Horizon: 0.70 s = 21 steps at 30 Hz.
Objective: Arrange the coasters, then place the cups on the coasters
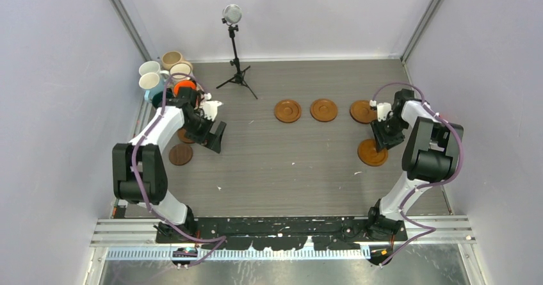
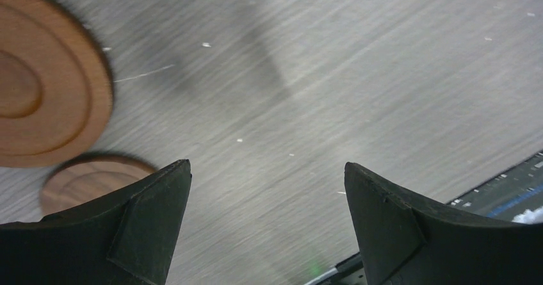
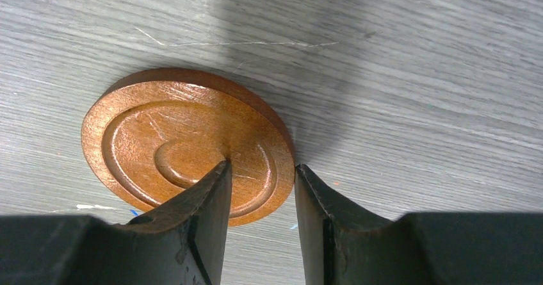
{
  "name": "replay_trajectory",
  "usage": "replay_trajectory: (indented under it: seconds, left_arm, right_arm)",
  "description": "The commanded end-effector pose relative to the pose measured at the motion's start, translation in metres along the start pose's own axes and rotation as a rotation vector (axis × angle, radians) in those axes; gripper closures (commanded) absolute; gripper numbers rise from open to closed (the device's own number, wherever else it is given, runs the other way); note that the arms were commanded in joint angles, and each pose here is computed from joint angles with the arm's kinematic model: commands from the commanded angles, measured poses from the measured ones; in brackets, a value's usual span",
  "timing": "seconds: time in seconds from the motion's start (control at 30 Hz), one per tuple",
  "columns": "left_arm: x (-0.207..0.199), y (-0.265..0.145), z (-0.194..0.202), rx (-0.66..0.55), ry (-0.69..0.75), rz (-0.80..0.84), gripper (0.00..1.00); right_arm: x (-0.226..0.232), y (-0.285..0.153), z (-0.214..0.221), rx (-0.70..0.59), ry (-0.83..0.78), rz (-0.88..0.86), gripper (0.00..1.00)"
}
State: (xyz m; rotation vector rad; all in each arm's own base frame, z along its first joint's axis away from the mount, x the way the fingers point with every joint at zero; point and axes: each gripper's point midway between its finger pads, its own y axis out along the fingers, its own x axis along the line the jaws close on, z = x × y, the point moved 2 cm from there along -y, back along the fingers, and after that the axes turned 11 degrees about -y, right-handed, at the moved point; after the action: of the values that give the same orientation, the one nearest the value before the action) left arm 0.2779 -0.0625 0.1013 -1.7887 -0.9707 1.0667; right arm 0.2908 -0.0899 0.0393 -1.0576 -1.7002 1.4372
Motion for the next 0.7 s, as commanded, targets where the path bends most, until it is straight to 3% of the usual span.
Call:
replay_trajectory:
  seconds: [0.0,0.33,0.67]
  left_arm:
    - [0.031,-0.003,-0.028,-0.062,0.067,-0.103,0.08]
    - [0.073,0.013,-0.062,-0.077,0.163,-0.248,0.08]
    - [0.103,0.038,-0.064,-0.010,0.103,-0.271,0.08]
  right_arm:
    - [-0.015,-0.005,-0.008,-0.027,-0.005,0.029,0.56]
    - [-0.006,-0.031,-0.016,-0.083,-0.002,0.006,0.43]
    - [0.005,-0.068,-0.037,-0.191,0.022,-0.044,0.34]
